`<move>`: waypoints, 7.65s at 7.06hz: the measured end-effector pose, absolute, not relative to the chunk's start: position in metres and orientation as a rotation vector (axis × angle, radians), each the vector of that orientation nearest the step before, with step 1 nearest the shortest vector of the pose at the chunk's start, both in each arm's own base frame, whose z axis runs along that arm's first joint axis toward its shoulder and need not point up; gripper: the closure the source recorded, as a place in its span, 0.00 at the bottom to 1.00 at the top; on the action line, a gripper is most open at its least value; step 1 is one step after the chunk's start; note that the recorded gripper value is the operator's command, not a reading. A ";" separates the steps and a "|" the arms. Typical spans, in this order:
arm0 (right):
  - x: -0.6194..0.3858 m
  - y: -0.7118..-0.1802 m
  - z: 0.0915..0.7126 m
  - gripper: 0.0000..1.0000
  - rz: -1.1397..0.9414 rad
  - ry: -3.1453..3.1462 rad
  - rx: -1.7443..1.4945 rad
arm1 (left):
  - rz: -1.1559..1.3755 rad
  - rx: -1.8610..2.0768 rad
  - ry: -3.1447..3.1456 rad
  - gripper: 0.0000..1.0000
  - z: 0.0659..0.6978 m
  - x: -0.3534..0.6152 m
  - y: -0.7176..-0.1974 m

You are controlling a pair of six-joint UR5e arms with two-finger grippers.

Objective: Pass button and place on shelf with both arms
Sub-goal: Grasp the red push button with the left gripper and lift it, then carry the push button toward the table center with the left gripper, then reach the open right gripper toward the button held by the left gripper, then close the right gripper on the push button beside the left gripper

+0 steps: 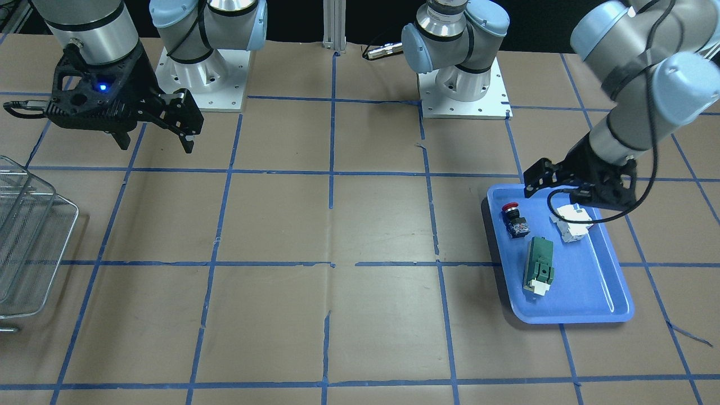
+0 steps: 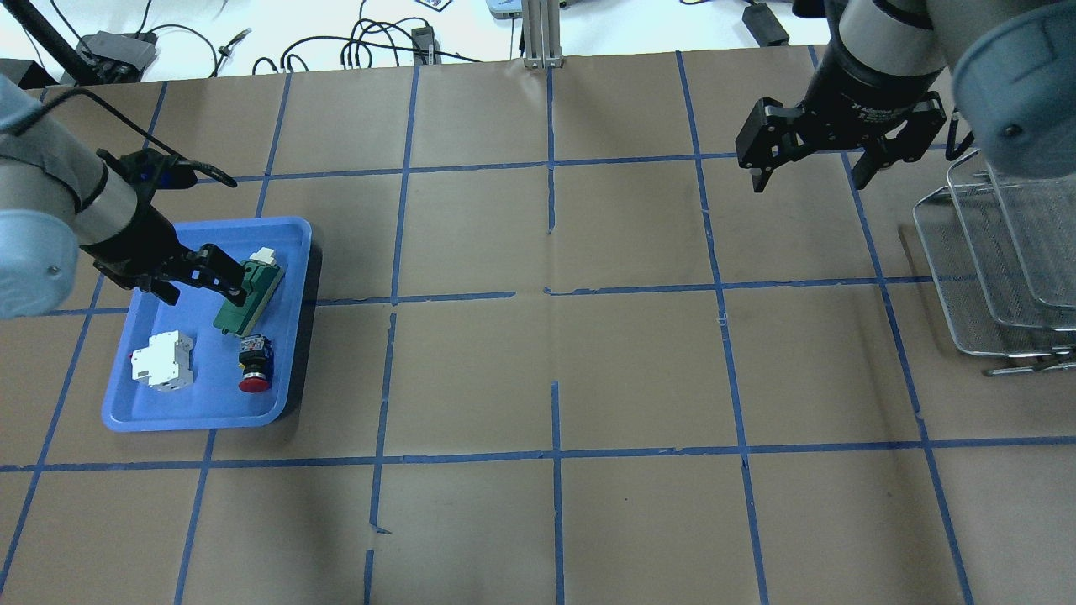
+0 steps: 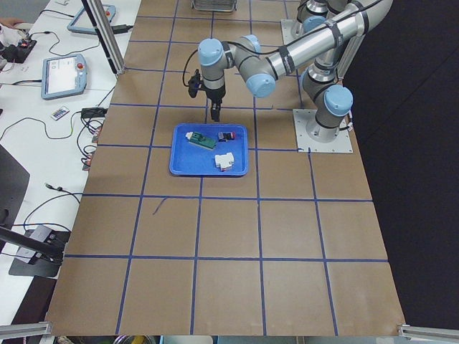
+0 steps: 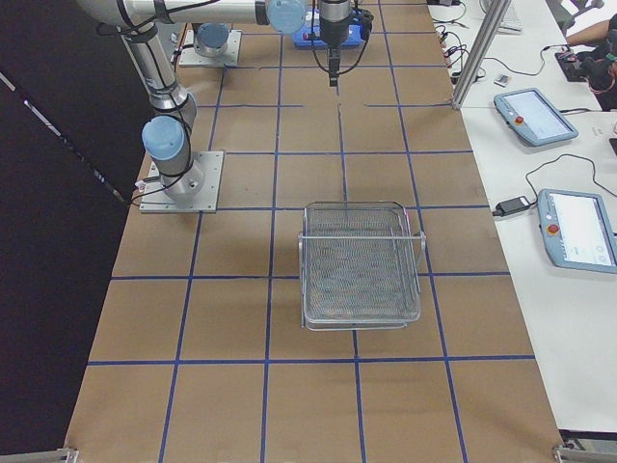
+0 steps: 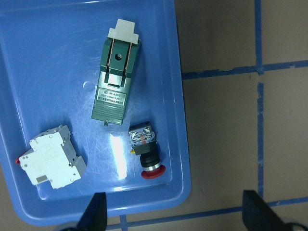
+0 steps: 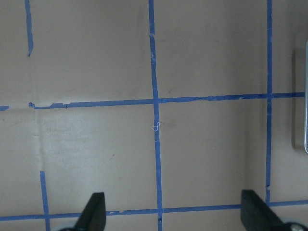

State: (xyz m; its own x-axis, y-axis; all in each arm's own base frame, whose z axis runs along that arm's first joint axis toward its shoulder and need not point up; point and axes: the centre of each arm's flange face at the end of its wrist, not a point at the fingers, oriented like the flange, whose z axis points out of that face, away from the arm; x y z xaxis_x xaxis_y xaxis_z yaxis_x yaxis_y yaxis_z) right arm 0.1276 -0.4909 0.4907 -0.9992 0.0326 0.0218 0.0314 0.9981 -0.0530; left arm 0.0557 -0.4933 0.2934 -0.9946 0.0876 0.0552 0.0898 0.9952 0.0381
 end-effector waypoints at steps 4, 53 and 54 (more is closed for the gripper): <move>0.127 -0.491 0.490 0.00 0.081 -3.118 -0.053 | -0.095 -0.022 -3.079 0.00 0.212 0.069 -0.473; 0.121 -0.396 0.373 0.00 -0.366 -4.347 -0.047 | 0.206 -1.967 -2.166 1.00 0.458 -0.369 -0.391; 0.121 -0.397 0.374 0.00 -0.335 -4.353 -0.037 | 0.207 -1.967 -2.166 1.00 0.458 -0.369 -0.391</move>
State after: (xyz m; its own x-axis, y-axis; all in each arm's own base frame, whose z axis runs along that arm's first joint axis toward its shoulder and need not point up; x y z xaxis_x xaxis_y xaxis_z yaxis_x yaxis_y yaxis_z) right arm 0.1208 -0.3971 0.3738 -0.3395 0.0835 -0.9369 -0.0607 0.9920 0.1104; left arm -0.3688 -0.3911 0.4578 -0.0888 0.9943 0.0592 0.9652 0.1005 -0.2415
